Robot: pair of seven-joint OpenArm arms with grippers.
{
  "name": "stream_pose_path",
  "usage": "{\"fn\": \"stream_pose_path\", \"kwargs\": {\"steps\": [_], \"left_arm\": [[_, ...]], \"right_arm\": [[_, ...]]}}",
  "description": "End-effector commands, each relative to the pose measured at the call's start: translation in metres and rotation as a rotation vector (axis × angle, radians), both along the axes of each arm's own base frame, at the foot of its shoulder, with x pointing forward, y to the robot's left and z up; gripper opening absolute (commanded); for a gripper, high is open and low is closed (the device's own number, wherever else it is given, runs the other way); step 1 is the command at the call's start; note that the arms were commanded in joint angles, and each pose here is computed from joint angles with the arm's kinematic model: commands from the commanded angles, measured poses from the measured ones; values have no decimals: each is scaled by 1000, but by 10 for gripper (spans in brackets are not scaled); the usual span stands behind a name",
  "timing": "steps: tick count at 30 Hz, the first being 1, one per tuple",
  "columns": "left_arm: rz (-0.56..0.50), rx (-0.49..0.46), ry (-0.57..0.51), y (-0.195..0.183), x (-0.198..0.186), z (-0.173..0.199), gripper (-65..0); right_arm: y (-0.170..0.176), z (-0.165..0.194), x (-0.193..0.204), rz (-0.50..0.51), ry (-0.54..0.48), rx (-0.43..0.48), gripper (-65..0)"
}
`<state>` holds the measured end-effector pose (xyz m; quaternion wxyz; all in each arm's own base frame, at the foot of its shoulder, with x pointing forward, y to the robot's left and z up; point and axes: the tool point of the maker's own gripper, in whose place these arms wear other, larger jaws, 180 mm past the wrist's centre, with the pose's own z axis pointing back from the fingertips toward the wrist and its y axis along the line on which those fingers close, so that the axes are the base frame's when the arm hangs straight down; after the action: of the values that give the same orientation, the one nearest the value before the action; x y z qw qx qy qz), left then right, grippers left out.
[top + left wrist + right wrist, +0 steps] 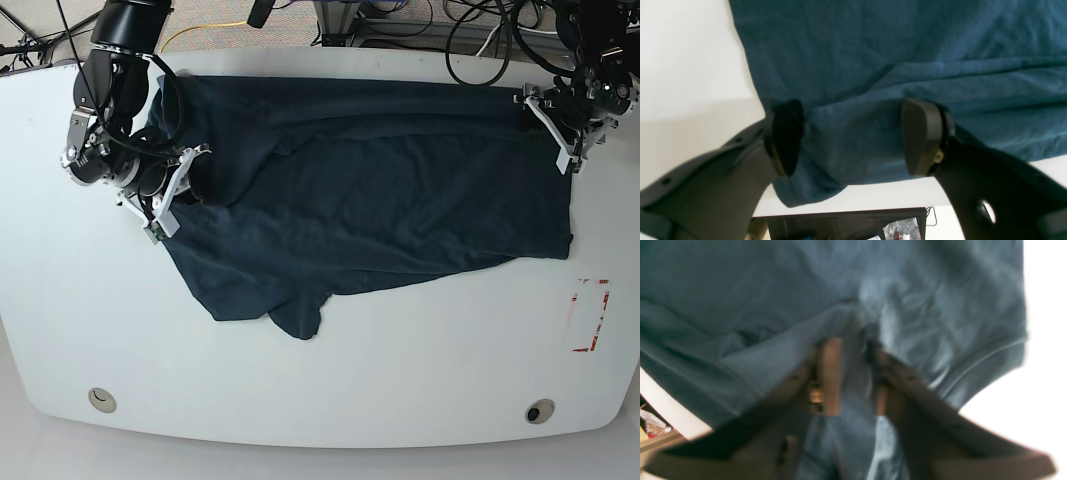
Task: Fold the T-shirt properly
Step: 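Pull the grasped edge outward with the right gripper and release it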
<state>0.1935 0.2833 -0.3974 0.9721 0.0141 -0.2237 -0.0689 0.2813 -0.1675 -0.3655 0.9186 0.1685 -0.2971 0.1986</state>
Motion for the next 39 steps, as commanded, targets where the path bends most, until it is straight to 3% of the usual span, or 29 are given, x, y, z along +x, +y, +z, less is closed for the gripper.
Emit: {"fn": "stream_pose_path", "kwargs": {"steps": [1, 5, 8, 13, 17, 27, 33, 39], "left_arm": [[-7, 18, -30, 6, 7, 9, -222], [-11, 19, -41, 6, 9, 13, -222], [-10, 17, -42, 6, 9, 13, -222], [-1, 22, -43, 10, 7, 14, -222], [-52, 36, -45, 14, 3, 17, -222], [-40, 55, -27, 28, -12, 17, -222], [-59, 55, -24, 27, -13, 17, -222], [-137, 36, -16, 14, -16, 12, -218]], "right_arm": [[-6, 16, 12, -5, -61, -4, -395], [-25, 25, -7, -31, -84, -59, -214], [-35, 30, -22, -54, -91, -90, -166], [-54, 21, -54, -98, -39, -131, -200], [-70, 10, -85, -147, 27, -152, -233], [-73, -8, -123, -156, 129, -155, -228], [-60, -11, -125, -174, 127, -104, -227], [-40, -1, -124, -156, 98, 26, -225]]}}
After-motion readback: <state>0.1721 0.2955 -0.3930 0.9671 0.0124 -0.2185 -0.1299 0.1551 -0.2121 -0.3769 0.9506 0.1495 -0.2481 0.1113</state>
